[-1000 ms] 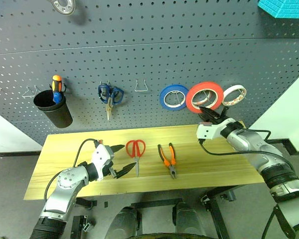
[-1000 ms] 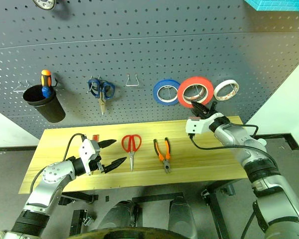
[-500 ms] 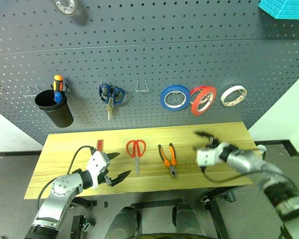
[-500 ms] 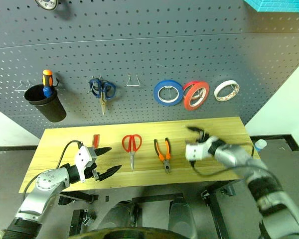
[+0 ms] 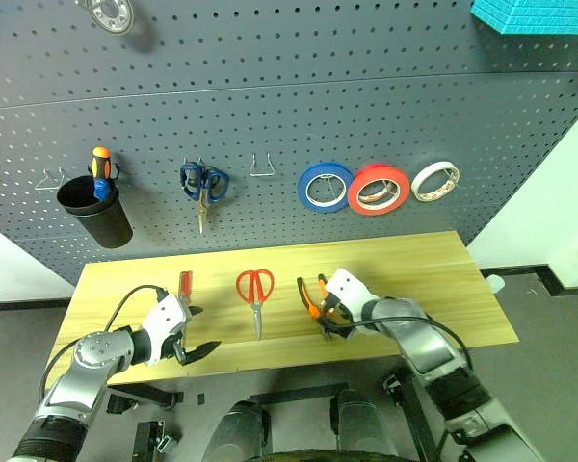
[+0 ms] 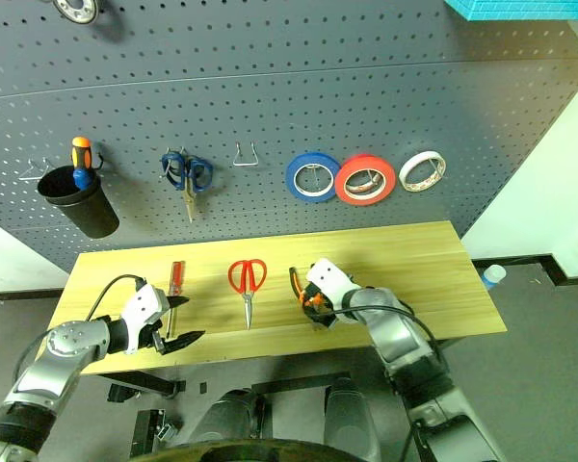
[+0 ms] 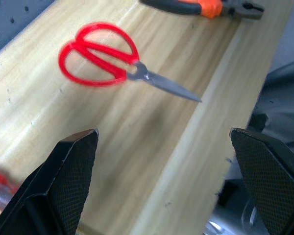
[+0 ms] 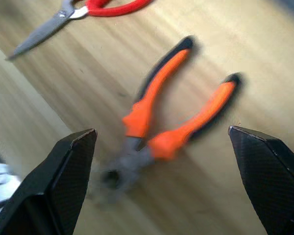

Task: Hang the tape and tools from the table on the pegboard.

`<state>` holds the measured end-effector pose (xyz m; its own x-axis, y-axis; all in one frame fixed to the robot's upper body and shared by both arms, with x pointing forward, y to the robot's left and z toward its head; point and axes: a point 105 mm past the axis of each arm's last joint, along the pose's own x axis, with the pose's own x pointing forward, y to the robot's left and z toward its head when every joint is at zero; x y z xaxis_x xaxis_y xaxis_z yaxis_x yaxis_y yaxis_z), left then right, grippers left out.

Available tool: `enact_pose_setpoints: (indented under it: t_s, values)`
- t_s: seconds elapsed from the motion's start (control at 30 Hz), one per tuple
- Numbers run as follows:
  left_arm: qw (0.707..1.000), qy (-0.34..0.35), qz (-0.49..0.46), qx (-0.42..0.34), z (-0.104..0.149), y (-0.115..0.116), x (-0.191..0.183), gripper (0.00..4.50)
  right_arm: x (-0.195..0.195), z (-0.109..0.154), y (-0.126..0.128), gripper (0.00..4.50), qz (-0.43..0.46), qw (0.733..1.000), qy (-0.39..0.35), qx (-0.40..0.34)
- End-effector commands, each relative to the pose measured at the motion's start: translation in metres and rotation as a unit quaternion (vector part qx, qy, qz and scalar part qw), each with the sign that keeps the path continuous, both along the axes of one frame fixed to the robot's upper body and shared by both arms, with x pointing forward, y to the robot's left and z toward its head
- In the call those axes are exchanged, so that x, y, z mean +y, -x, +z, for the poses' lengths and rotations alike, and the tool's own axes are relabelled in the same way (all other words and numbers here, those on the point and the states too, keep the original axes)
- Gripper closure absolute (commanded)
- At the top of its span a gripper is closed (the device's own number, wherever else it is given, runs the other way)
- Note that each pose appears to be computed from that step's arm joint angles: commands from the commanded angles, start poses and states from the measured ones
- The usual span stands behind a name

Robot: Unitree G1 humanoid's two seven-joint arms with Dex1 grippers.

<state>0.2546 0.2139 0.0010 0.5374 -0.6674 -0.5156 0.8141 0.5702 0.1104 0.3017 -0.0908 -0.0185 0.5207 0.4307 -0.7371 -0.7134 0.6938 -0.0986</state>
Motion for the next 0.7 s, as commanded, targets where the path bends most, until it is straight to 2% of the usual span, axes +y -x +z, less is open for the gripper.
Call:
enact_pose_setpoints:
  t_s: [0.03, 0.13, 0.33, 0.7]
  values:
    - [1.000, -0.009, -0.005, -0.022, 0.011, -0.008, 0.006, 0.00, 0.009, 0.009, -0.010, 0.02, -0.052, 0.998, 0.015, 0.016]
    - [1.000, -0.010, -0.006, -0.026, 0.014, -0.012, 0.009, 0.00, 0.021, 0.006, -0.013, 0.02, -0.099, 0.994, 0.007, 0.055]
    - [0.999, 0.004, -0.010, -0.031, 0.020, -0.015, 0.011, 0.00, 0.034, -0.003, -0.018, 0.02, -0.135, 0.987, 0.015, 0.086]
    - [0.997, 0.013, -0.077, 0.012, 0.020, 0.003, 0.007, 0.00, 0.044, -0.017, -0.033, 0.02, -0.167, 0.982, 0.039, 0.085]
